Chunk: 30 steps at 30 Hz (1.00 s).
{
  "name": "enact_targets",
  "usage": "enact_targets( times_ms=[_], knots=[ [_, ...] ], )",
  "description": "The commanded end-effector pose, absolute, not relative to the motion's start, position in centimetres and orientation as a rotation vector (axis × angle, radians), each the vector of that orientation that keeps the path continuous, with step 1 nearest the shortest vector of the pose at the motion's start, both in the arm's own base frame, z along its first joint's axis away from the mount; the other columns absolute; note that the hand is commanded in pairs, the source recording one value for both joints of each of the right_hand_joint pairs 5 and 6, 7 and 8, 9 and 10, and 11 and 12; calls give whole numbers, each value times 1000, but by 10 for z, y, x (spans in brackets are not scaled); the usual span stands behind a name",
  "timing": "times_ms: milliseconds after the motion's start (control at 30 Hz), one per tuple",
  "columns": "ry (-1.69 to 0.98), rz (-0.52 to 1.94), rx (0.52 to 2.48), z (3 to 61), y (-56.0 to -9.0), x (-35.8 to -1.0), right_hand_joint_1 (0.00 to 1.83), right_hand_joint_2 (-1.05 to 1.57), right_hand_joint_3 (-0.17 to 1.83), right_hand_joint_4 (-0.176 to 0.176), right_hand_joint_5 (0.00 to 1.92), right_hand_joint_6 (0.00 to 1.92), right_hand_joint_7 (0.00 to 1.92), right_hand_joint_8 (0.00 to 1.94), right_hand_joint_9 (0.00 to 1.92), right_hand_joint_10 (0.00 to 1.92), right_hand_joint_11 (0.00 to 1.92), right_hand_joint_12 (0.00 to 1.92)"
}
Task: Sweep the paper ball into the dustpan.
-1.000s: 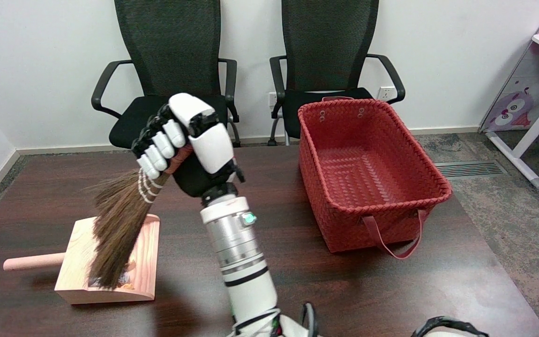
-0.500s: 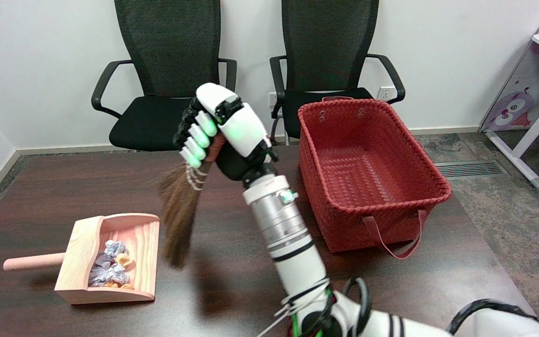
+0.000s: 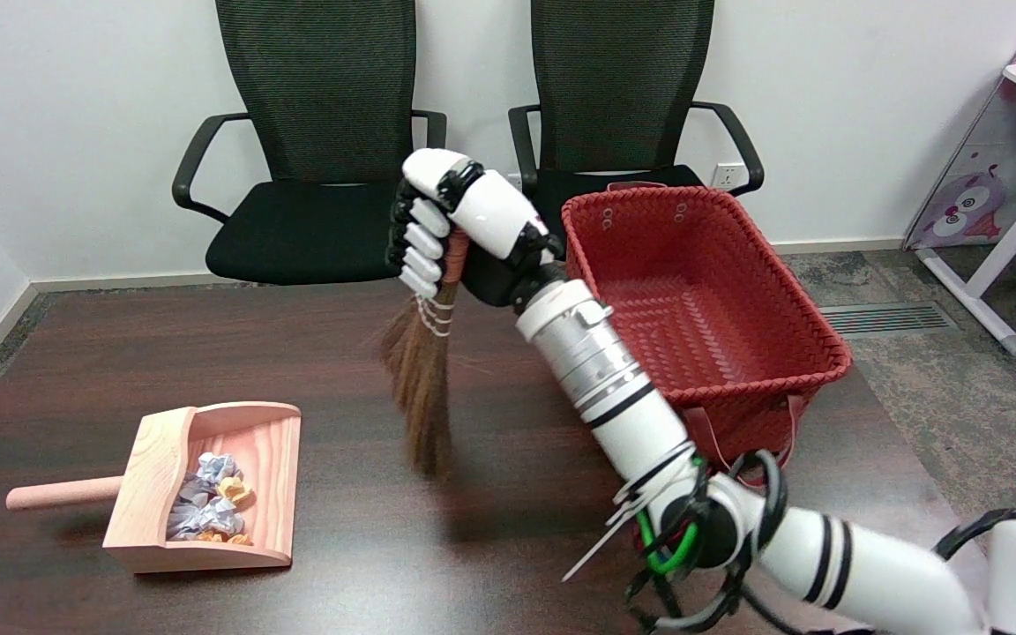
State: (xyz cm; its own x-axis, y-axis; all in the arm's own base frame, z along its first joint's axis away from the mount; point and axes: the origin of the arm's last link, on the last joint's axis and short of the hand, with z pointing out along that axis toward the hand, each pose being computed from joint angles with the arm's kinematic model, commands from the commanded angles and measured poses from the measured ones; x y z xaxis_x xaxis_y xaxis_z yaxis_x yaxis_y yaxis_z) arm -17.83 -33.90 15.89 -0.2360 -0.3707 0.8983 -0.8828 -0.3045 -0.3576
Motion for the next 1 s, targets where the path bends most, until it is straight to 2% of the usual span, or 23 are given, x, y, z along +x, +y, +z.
enact_targets(
  times_ms=[33,367,733,1000],
  knots=[
    [-1577,1529,1502,252,-351,-163,614,1231,1358,6,1920,1920,1920,1920,1920,1920,1920,1920],
    [-1468,1736,1447,290,-340,-165,633,1247,1365,5,1920,1920,1920,1920,1920,1920,1920,1920],
    [-1451,1702,1442,293,-342,-174,641,1243,1395,2,1920,1920,1920,1920,1920,1920,1920,1920],
    [-1425,1772,1450,295,-334,-169,635,1269,1402,3,1920,1920,1920,1920,1920,1920,1920,1920]
  ],
)
